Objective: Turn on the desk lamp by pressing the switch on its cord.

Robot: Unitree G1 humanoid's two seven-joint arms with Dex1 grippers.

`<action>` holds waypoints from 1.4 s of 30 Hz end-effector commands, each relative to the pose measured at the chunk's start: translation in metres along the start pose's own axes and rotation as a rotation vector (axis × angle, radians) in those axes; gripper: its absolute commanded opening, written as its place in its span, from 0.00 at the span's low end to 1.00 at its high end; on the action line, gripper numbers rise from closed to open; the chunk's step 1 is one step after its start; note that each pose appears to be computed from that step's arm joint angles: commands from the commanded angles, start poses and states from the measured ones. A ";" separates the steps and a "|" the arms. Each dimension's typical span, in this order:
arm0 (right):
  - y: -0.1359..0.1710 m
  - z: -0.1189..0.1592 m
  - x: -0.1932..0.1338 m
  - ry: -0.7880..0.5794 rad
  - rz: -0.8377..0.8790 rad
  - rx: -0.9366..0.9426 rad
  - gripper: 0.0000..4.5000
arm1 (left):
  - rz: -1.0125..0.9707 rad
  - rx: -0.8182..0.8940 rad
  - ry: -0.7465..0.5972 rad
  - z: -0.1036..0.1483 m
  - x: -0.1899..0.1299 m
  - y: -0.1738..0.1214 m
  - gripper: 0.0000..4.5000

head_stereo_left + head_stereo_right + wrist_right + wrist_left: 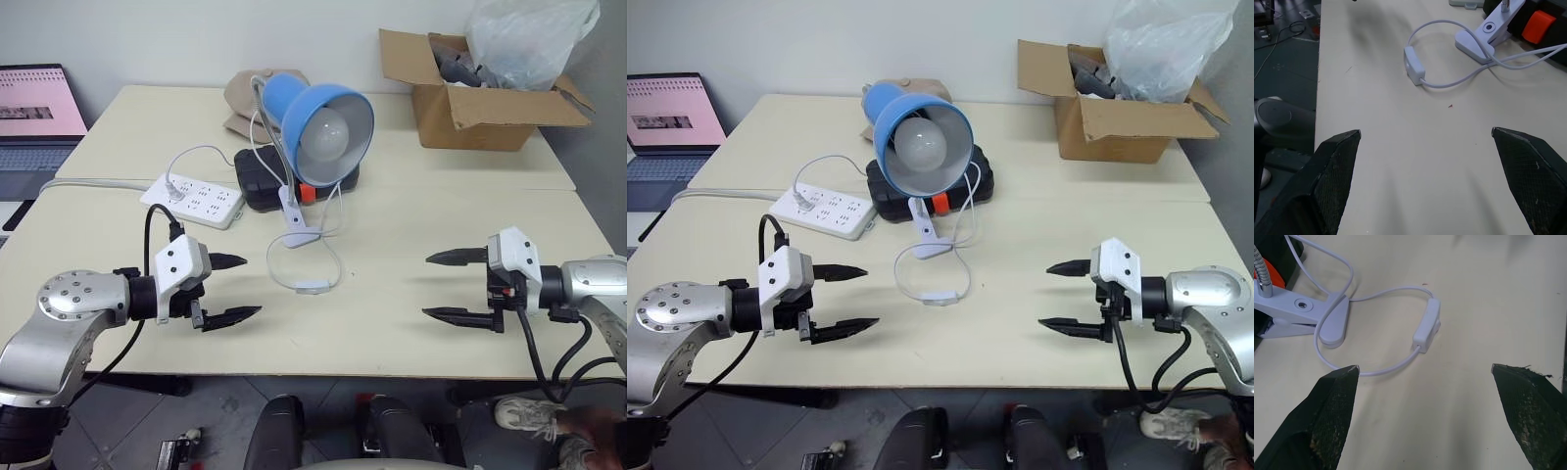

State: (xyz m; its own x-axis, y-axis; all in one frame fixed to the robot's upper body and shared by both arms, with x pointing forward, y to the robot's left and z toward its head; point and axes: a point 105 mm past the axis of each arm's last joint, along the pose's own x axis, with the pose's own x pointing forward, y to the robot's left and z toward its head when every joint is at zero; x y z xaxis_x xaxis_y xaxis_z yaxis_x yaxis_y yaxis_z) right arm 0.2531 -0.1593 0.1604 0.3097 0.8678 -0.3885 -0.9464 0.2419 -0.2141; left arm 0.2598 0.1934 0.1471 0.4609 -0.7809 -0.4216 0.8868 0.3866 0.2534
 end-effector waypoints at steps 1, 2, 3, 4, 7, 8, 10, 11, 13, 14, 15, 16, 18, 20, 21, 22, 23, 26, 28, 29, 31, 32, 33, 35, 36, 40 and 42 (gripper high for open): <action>0.001 0.012 0.001 -0.019 0.005 -0.047 1.00 | -0.018 0.035 -0.045 0.013 0.002 -0.003 1.00; 0.001 0.012 0.001 -0.019 0.007 -0.047 1.00 | -0.014 0.042 -0.035 0.011 0.002 -0.002 1.00; 0.002 0.013 0.002 -0.019 0.009 -0.047 1.00 | -0.017 0.046 -0.029 0.011 0.003 -0.002 1.00; 0.002 0.013 0.003 -0.019 0.011 -0.047 1.00 | -0.020 0.046 -0.027 0.010 0.003 -0.003 1.00; 0.001 0.014 0.006 -0.020 0.010 -0.034 1.00 | -0.032 0.058 -0.025 0.010 0.004 -0.004 1.00; 0.001 0.015 0.006 -0.023 0.010 -0.028 1.00 | -0.036 0.067 -0.023 0.010 0.005 -0.005 1.00; 0.001 0.017 0.008 -0.031 0.009 -0.014 1.00 | -0.039 0.075 -0.024 0.009 0.005 -0.006 1.00; 0.001 0.018 0.008 -0.031 0.012 -0.005 1.00 | -0.046 0.065 -0.025 0.008 0.005 -0.006 1.00; 0.003 0.018 0.009 -0.026 0.023 0.007 1.00 | -0.066 0.070 -0.028 0.008 0.006 -0.006 1.00; 0.005 0.017 0.011 -0.015 0.030 0.009 1.00 | -0.078 0.078 -0.032 0.008 0.008 -0.006 1.00; 0.006 0.016 0.012 -0.004 0.036 0.011 1.00 | -0.084 0.089 -0.028 0.008 0.009 -0.005 1.00; 0.008 0.015 0.013 0.009 0.040 0.013 1.00 | -0.095 0.106 -0.034 0.009 0.010 -0.005 1.00; 0.010 0.015 0.015 0.012 0.046 0.019 1.00 | -0.139 0.130 -0.045 0.009 0.012 -0.008 1.00; 0.010 0.017 0.016 0.008 0.050 0.021 1.00 | -0.176 0.129 -0.052 0.009 0.014 -0.010 1.00; 0.011 0.018 0.017 0.006 0.051 0.021 1.00 | -0.184 0.130 -0.057 0.009 0.016 -0.010 1.00; 0.011 0.019 0.018 0.004 0.052 0.019 1.00 | -0.180 0.135 -0.061 0.008 0.018 -0.008 1.00; 0.011 0.019 0.019 0.003 0.052 0.019 1.00 | -0.176 0.140 -0.064 0.008 0.020 -0.007 1.00; 0.012 0.021 0.021 -0.001 0.053 0.020 1.00 | -0.158 0.139 -0.069 0.004 0.027 -0.001 1.00; 0.012 0.020 0.023 -0.001 0.053 0.019 1.00 | -0.162 0.159 -0.060 -0.001 0.033 -0.001 1.00; 0.013 0.020 0.024 -0.001 0.053 0.019 1.00 | -0.162 0.174 -0.054 -0.003 0.035 -0.002 1.00; 0.013 0.020 0.026 -0.001 0.047 0.017 1.00 | -0.181 0.170 -0.071 -0.006 0.043 -0.004 1.00; 0.012 0.020 0.027 -0.003 0.040 0.013 1.00 | -0.176 0.160 -0.083 -0.008 0.048 -0.002 1.00; 0.012 0.020 0.028 -0.006 0.036 0.011 1.00 | -0.172 0.154 -0.091 -0.008 0.052 -0.001 1.00; 0.011 0.020 0.029 -0.008 0.029 0.007 1.00 | -0.162 0.160 -0.089 -0.011 0.057 0.002 1.00; 0.011 0.020 0.030 -0.008 0.029 0.006 1.00 | -0.172 0.171 -0.084 -0.014 0.060 0.002 1.00; 0.013 0.021 0.031 -0.010 0.029 0.002 1.00 | -0.188 0.199 -0.057 -0.023 0.074 0.004 1.00; 0.013 0.022 0.032 -0.012 0.028 0.002 1.00 | -0.188 0.211 -0.043 -0.028 0.079 0.007 1.00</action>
State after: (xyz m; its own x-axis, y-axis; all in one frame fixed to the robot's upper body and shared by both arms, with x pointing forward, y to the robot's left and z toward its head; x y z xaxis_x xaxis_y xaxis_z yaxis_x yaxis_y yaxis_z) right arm 0.2512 -0.1239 0.1547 0.2801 0.8726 -0.4001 -0.9593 0.2383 -0.1517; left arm 0.2995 0.1496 0.0909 0.2803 -0.8552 -0.4359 0.9373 0.1459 0.3164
